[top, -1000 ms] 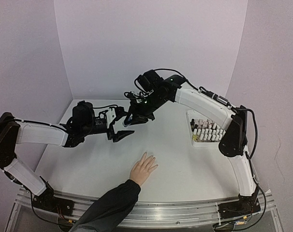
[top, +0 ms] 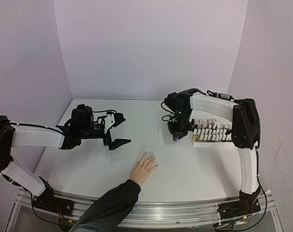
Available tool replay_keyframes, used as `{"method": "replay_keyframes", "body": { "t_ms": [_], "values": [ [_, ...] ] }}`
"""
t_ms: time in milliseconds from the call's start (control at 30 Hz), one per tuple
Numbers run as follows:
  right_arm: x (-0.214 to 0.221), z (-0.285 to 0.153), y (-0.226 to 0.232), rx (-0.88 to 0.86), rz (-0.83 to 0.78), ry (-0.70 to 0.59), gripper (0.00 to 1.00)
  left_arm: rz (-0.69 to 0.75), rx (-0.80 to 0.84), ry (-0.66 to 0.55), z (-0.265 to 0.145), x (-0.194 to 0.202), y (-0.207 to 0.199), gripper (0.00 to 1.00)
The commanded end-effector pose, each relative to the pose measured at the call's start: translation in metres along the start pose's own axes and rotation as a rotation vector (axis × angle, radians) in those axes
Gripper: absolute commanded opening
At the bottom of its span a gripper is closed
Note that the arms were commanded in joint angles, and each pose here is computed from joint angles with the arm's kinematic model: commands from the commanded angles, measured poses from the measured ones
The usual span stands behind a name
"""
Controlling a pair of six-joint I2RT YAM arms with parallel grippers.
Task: Paint the nails
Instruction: Set down the nail polish bottle at the center of the board.
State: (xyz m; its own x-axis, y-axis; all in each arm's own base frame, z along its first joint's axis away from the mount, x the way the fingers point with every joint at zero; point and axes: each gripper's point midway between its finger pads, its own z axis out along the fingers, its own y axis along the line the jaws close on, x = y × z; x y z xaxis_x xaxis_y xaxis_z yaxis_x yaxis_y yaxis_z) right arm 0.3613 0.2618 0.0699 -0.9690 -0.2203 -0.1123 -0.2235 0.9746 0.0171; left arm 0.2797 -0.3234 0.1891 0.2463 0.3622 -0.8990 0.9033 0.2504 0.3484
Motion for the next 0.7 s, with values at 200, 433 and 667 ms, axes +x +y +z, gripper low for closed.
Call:
{"method": "replay_keyframes", "body": {
  "t_ms": [200,433,667],
  "values": [
    [0.002,0.047,0.0,0.017,0.009,0.003,0.0,0.018,-0.011,-0.013,-0.005,-0.009,0.001,0.99],
    [0.011,0.062,-0.002,0.017,0.015,0.023,0.0,0.019,-0.014,-0.013,-0.004,-0.008,0.002,1.0],
    [0.019,0.072,-0.005,0.027,0.0,0.046,0.07,0.023,-0.012,-0.012,-0.004,-0.008,0.002,1.0]
  ]
}}
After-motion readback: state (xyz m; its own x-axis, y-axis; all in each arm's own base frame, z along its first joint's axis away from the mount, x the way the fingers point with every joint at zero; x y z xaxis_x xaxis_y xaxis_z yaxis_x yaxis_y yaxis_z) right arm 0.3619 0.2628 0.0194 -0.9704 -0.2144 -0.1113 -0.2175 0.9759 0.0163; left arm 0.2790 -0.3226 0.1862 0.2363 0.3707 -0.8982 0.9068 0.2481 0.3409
